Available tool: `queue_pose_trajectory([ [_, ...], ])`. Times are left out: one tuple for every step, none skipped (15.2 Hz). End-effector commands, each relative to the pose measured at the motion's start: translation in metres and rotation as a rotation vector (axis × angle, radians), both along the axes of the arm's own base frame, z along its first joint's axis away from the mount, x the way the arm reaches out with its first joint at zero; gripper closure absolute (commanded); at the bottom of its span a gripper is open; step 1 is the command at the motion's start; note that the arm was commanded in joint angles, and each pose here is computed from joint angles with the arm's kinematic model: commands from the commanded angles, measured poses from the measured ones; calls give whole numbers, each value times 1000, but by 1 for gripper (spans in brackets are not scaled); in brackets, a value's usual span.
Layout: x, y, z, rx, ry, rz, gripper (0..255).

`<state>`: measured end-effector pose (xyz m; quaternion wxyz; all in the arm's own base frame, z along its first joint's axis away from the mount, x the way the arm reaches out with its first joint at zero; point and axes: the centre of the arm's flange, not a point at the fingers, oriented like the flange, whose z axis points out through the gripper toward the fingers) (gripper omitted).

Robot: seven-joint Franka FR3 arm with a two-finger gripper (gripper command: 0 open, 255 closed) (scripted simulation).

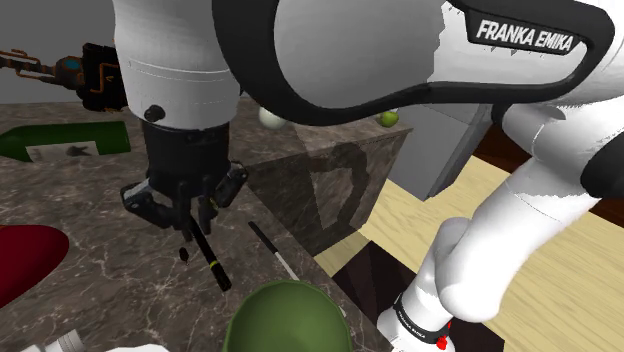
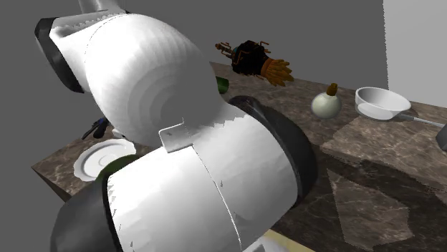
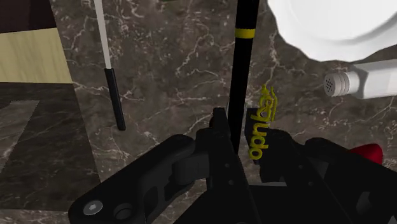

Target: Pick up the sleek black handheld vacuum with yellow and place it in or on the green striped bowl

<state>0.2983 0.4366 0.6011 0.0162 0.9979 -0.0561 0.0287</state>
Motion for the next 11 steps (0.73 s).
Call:
queue_pose_trajectory([
  [-27, -8, -3, 1, 0, -2, 255],
  [-40, -11, -3, 1, 0, -2, 255],
  [-53, -14, -4, 1, 0, -2, 255],
  [-66, -17, -5, 1, 0, -2, 255],
  [-78, -20, -5, 1, 0, -2, 255],
  [-91, -23, -6, 1, 0, -2, 255],
  [-104, -26, -7, 1, 0, -2, 255],
  [-117, -29, -7, 1, 0, -2, 255],
  [-130, -32, -8, 1, 0, -2, 255],
  [-142, -35, -9, 1, 0, -2, 255],
  [-155, -38, -9, 1, 0, -2, 255],
])
